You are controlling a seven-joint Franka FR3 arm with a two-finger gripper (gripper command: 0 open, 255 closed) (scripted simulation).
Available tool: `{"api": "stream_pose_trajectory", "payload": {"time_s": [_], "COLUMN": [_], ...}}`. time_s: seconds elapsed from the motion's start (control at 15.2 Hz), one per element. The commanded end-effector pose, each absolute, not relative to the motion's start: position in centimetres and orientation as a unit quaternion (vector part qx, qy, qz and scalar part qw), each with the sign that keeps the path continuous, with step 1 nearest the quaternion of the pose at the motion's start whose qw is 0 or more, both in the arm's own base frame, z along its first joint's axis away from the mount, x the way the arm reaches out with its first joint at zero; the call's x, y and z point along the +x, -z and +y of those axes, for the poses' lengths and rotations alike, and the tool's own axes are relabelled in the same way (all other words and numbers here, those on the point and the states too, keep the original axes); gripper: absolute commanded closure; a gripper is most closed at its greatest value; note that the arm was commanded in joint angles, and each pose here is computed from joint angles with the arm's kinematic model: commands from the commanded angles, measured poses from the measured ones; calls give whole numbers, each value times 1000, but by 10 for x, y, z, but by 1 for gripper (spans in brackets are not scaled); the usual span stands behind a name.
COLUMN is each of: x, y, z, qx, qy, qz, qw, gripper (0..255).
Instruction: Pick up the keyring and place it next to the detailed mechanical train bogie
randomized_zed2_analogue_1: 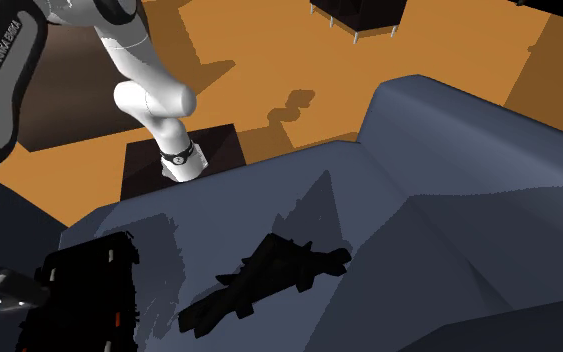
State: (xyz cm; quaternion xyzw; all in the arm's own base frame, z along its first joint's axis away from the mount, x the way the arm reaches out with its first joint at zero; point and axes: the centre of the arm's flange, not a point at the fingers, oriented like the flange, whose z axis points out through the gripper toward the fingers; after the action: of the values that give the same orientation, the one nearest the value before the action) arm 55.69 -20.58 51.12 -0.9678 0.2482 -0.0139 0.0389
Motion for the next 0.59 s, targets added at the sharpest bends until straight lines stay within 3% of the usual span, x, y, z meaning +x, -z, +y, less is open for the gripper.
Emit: {"api": "stream_pose_trajectory", "payload": {"time_s": [0.0, 0.2, 0.26, 0.33, 0.53], "x": [553, 555, 564, 564, 551], "y": [-513, -513, -506, -506, -510], "z": [-244, -284, -237, -237, -284], "qx": [-970, -970, -955, -955, -847], "qy": [11, 11, -5, -5, -14], "qz": [245, 245, 264, 264, 500], "qw": [2, 2, 133, 133, 180], "gripper": [255, 255, 0, 0, 0]}}
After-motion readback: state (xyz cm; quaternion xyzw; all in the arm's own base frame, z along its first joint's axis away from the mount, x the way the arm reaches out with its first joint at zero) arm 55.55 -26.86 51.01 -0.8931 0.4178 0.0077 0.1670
